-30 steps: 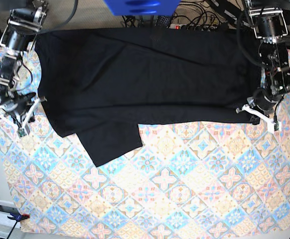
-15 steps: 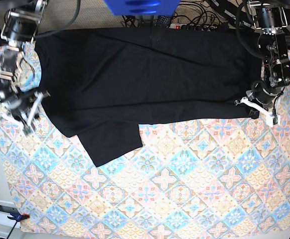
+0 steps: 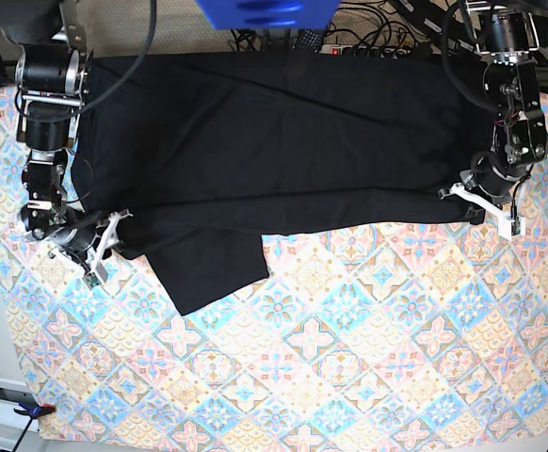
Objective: Fold the T-shirt properly
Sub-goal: 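Lift the grasped side edges and fold them toward the collar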
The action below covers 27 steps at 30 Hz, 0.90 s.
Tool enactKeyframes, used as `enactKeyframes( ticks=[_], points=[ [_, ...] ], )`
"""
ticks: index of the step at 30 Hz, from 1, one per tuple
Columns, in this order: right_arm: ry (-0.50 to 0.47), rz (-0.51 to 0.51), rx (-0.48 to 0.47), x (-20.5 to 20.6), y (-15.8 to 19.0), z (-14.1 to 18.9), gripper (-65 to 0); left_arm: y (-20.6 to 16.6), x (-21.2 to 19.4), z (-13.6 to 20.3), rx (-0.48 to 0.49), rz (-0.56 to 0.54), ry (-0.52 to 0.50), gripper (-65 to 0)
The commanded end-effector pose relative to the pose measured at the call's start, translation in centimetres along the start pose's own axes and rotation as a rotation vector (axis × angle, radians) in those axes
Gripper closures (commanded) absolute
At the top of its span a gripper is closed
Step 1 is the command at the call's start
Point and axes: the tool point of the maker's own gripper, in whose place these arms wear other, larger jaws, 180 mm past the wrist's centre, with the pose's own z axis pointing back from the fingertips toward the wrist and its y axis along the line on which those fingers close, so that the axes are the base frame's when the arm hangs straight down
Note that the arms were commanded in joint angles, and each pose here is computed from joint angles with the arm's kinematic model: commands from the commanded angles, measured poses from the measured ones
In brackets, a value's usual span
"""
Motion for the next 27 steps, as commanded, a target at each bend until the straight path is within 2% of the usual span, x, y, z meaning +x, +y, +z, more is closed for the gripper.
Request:
enactKeyframes(
  ticks=[1, 7, 13, 16, 21, 23, 27],
  points=[
    [-0.026, -0.001, -0.025, 1.1, -1.5, 0.5, -22.4, 0.2, 1.8, 0.4, 0.003, -0.011, -0.049, 0.0],
    [0.004, -0.012, 0.012, 0.7, -1.0, -0.7, -23.5, 0.2, 1.9, 0.3, 0.001, -0.010, -0.052, 0.0],
    [0.006, 0.003, 0.023, 0.7, -0.6, -1.0, -35.8, 0.1, 2.0, 0.3, 0.001, -0.010, -0.053, 0.0],
    [0.007, 0.003, 0.023, 0.6, -0.6, -1.0, -36.5, 0.1, 2.0, 0.3, 0.001, -0.010, -0.053, 0.0],
    [0.017, 0.003, 0.025, 0.4, -0.5, -1.0, -31.2, 0.1, 2.0, 0.3, 0.001, -0.010, -0.053, 0.0],
    [0.018, 0.003, 0.025, 0.3, -0.5, -1.0, -26.6, 0.1, 2.0, 0.3, 0.001, -0.010, -0.053, 0.0],
    [0.015, -0.007, 0.024, 0.2, -0.6, -1.0, -12.8, 0.1, 2.0, 0.3, 0.001, -0.010, -0.053, 0.0]
  ],
)
